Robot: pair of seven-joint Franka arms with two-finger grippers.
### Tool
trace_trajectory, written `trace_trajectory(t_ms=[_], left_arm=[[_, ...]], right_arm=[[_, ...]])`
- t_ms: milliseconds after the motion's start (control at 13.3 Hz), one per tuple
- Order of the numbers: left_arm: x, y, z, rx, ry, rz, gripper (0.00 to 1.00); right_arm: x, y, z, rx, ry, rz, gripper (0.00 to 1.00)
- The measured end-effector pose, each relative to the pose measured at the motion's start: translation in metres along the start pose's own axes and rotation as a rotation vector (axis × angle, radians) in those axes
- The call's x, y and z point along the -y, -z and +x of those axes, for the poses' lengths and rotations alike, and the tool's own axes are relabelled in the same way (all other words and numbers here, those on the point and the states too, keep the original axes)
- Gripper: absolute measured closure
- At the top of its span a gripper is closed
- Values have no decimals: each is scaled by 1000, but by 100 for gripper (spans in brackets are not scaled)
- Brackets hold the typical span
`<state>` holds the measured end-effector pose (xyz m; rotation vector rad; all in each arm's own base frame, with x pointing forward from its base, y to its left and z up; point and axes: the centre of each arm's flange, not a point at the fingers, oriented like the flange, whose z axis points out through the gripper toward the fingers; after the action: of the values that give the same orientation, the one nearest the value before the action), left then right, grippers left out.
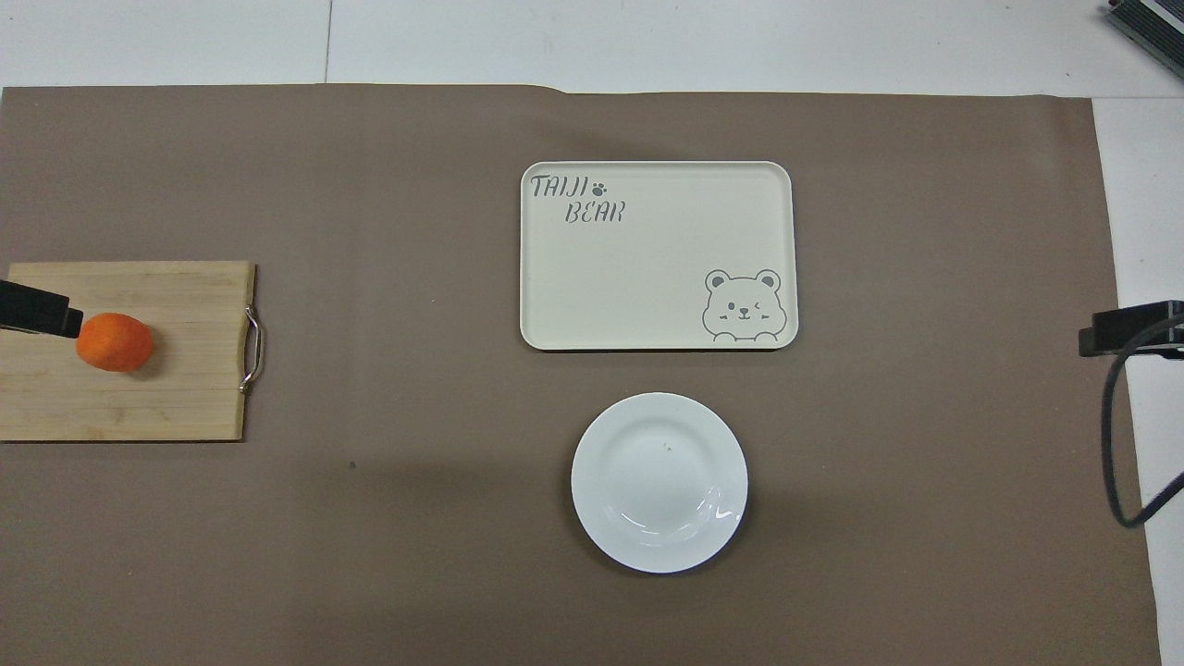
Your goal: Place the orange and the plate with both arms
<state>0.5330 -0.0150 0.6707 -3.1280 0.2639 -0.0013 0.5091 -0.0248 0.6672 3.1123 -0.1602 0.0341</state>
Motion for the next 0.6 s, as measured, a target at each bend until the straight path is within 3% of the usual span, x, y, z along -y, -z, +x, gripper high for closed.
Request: trace_trajectory(t_ms=[603], left_arm=[[0, 0, 0, 0, 0, 0, 0]], right_arm=[[-4, 2, 5, 7, -9, -2, 0]])
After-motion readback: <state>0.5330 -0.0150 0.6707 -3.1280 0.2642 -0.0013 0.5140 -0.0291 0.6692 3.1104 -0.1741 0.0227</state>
